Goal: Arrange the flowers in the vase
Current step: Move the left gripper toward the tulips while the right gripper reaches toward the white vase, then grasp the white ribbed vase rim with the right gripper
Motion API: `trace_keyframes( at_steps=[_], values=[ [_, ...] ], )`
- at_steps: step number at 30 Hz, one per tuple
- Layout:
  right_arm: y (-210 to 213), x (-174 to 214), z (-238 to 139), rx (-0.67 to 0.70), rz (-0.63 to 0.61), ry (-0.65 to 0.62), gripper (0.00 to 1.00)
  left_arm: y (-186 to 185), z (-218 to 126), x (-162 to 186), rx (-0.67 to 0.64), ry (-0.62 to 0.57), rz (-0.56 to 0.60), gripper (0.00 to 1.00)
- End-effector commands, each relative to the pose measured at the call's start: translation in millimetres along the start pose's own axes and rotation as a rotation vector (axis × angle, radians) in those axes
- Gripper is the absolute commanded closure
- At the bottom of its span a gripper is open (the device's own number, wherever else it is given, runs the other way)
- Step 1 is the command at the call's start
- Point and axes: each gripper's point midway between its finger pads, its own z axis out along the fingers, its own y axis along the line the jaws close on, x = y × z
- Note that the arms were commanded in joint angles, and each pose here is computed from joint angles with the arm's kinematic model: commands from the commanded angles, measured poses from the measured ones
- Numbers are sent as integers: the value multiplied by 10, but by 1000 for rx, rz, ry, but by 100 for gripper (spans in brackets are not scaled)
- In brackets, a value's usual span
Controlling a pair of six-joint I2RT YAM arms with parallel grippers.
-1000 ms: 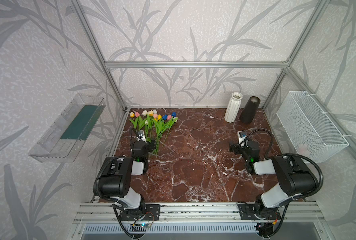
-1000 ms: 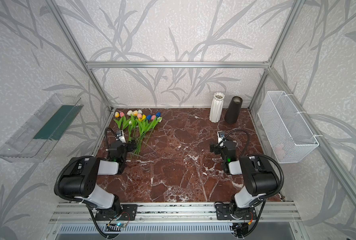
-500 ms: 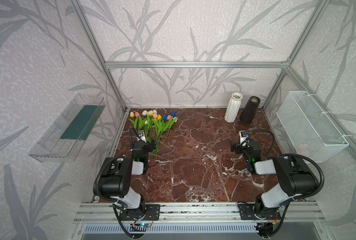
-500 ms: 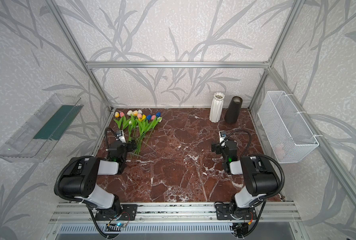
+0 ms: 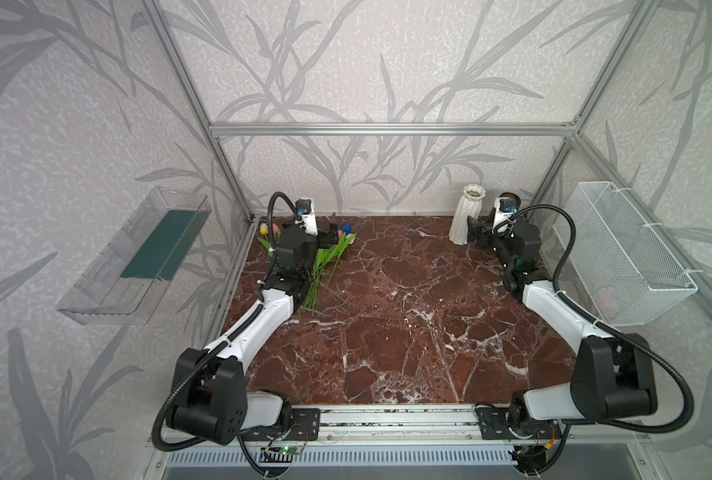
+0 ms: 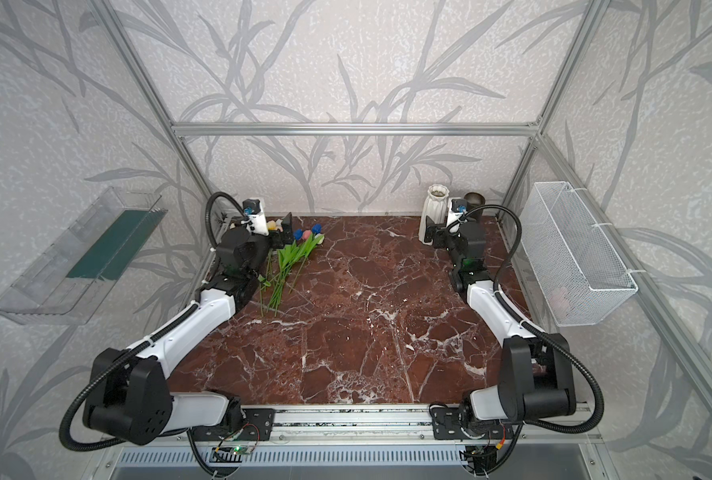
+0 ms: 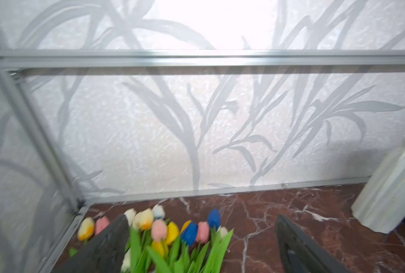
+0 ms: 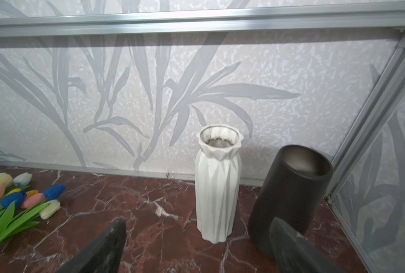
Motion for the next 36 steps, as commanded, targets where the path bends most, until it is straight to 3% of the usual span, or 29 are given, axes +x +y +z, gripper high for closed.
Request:
trace_keyframes(
  at_steps=[1, 9, 25, 36],
  values=[
    [-70, 261, 221, 33, -7, 161, 4, -409, 165, 410, 141, 200, 22, 3],
    [-190, 302, 731, 72, -26, 208, 1, -871, 169, 554, 265, 192, 4, 3],
    [-361, 427, 1327, 103, -29, 132, 0, -1000, -92, 718, 318, 163, -22, 3],
    [-321, 490, 1482, 73, -9, 50, 13, -1078, -197, 913, 345, 163, -52, 3]
  ],
)
